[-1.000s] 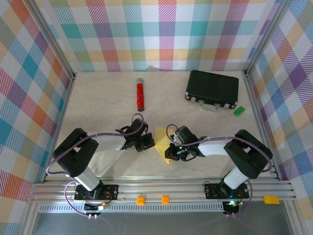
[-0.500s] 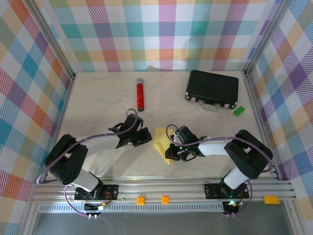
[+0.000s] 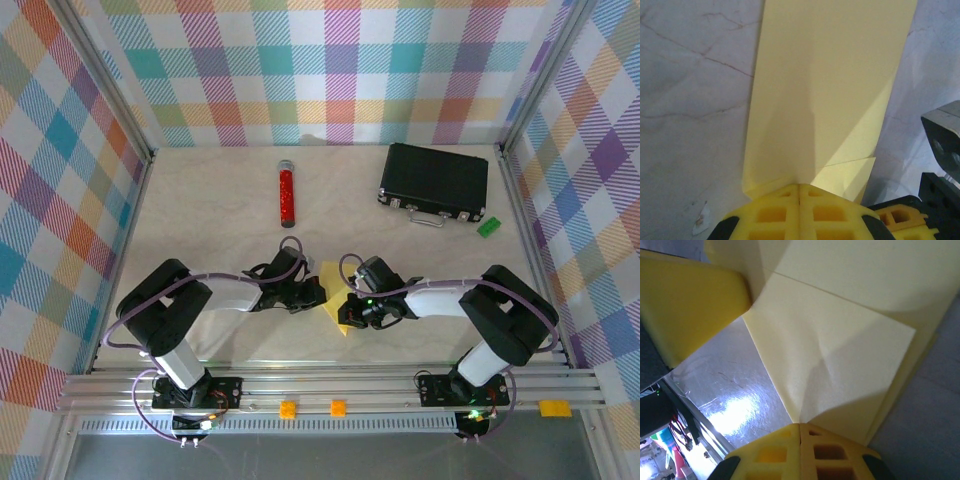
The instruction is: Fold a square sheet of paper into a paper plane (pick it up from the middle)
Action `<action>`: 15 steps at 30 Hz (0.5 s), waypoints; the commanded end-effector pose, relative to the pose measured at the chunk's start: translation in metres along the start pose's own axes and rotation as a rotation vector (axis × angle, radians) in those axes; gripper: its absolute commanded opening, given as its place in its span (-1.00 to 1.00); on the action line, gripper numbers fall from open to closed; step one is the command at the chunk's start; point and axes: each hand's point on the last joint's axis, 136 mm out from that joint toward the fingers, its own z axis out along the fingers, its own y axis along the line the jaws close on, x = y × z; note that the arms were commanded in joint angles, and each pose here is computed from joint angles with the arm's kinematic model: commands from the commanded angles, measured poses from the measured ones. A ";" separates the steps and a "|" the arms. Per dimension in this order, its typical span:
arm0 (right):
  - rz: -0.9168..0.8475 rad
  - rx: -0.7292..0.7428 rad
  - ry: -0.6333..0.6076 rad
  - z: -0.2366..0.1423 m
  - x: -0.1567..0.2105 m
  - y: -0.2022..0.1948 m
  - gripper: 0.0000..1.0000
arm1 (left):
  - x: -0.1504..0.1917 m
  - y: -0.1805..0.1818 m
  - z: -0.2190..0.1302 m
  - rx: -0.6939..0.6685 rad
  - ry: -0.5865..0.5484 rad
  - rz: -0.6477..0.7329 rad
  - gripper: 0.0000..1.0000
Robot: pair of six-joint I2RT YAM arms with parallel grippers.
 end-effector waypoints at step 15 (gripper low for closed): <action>-0.027 0.170 0.105 -0.006 0.034 -0.043 -0.97 | -0.042 0.056 -0.039 -0.232 -0.119 -0.089 -1.00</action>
